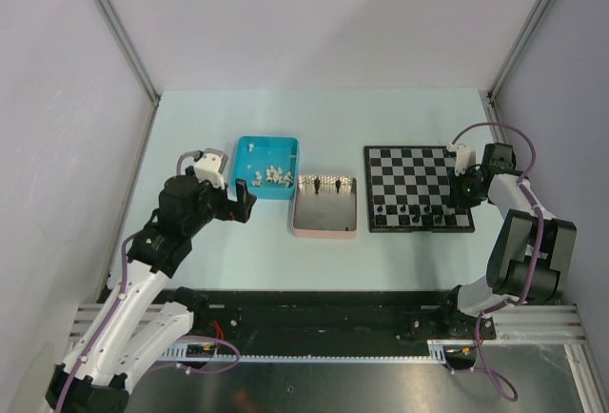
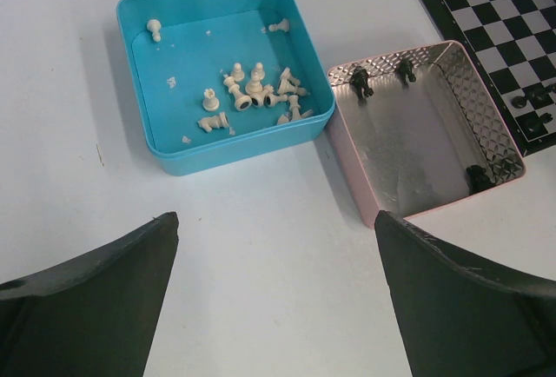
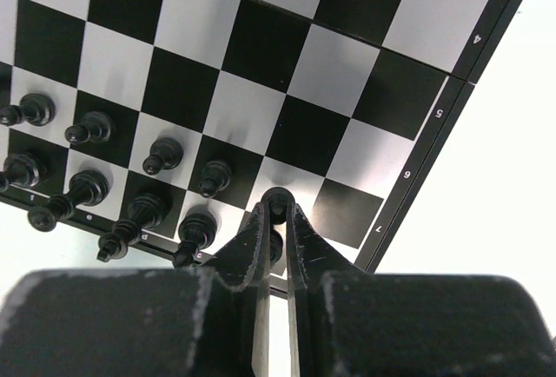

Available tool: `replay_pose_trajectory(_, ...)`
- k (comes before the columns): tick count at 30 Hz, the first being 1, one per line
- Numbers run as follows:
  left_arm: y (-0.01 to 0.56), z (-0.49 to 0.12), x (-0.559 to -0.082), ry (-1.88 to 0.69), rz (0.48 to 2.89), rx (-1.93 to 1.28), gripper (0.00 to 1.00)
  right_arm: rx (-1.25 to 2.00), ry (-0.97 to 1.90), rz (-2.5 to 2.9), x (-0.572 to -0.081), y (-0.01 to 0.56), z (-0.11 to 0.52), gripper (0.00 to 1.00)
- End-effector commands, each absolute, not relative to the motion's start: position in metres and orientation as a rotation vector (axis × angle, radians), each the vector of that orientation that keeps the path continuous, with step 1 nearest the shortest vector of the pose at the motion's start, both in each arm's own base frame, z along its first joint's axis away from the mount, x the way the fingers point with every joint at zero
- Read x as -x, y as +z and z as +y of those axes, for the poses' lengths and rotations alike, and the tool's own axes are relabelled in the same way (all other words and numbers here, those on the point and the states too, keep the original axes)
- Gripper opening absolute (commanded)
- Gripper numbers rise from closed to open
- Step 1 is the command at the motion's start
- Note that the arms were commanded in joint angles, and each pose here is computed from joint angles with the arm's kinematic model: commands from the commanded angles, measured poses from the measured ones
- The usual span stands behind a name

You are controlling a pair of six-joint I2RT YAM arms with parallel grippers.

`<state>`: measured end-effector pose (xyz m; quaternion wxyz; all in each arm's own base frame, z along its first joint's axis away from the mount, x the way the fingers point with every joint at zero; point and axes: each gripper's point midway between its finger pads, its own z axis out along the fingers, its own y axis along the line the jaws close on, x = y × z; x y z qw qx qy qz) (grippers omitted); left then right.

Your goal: Set up the chess pieces on the board

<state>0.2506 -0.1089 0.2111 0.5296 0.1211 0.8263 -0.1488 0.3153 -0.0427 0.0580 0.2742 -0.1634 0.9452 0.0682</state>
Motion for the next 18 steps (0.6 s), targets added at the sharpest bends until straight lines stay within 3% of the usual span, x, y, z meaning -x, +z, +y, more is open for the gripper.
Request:
replay_pose_trajectory(1, 0.2239, -0.1108, -0.2556, -0.357, 1.916, -0.317, 1.0, 0.434, 0.145, 2.544, -0.3215, 0.0541, -0.0469, 0.09)
replay_pose_trajectory(18, 0.2227, -0.1111, -0.256, -0.358, 1.921, -0.316, 1.0, 0.462, 0.099, 2.572, -0.3233, 0.0462, -0.0448, 0.11)
